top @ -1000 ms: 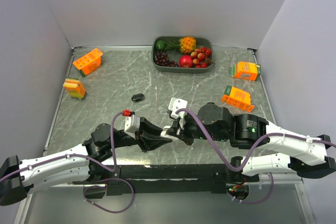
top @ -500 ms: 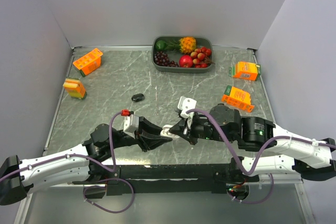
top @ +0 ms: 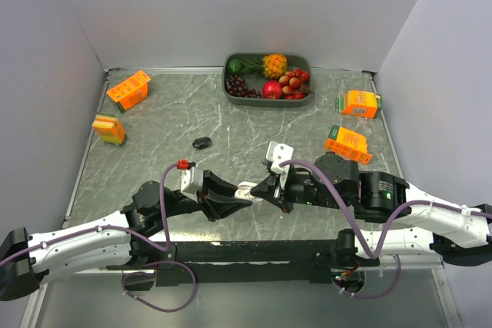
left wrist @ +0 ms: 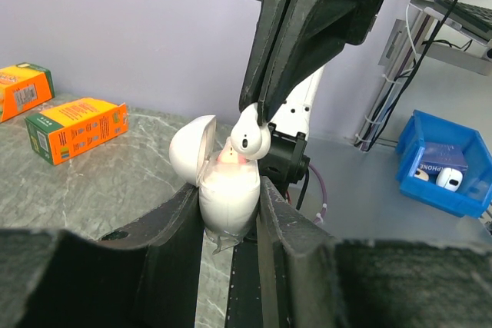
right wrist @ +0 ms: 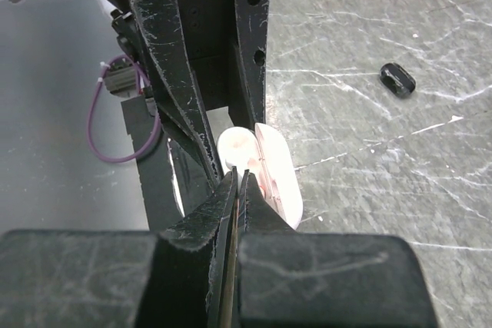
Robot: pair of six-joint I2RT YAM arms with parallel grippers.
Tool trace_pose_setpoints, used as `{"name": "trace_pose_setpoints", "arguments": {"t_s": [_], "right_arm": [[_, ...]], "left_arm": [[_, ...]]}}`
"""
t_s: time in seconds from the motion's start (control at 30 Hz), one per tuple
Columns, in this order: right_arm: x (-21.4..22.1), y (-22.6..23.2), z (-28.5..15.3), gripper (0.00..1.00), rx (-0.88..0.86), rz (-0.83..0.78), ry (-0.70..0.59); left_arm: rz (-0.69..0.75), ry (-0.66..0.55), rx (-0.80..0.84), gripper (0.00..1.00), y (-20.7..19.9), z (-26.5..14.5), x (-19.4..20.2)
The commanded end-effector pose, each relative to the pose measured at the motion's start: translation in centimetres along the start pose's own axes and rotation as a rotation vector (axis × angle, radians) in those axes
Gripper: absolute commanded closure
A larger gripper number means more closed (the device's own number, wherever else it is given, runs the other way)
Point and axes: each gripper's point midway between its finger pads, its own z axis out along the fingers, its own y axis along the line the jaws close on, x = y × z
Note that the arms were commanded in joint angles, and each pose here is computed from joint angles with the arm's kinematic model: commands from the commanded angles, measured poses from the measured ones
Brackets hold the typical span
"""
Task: Insert the wireless bluetooth earbuds into the charging case
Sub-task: Adjust the earbud with the charging case.
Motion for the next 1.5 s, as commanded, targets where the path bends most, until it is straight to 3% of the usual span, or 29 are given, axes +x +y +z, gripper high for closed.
{"name": "trace_pose_setpoints", "arguments": {"t_s": [0.0,0.53,1.47], "right_arm": [[-1.1,0.2,0.2,1.0,-0.01,-0.016,-0.042],[-0.5,1.3,0.9,1.0,-0.043,-0.095,-0.036],[0.9,2.1,1.9,1.0,-0.033,-0.216,0.018]], "left_arm": [[0.015,-0.049,0.027,0.99,-0.6,0.3,-1.4],[-0.006,-0.077,0.152,0.99,-2.6,-0.3,-2.0],[-0.024,-0.108,0.214,0.99,-2.7,-1.2,-2.7]]}}
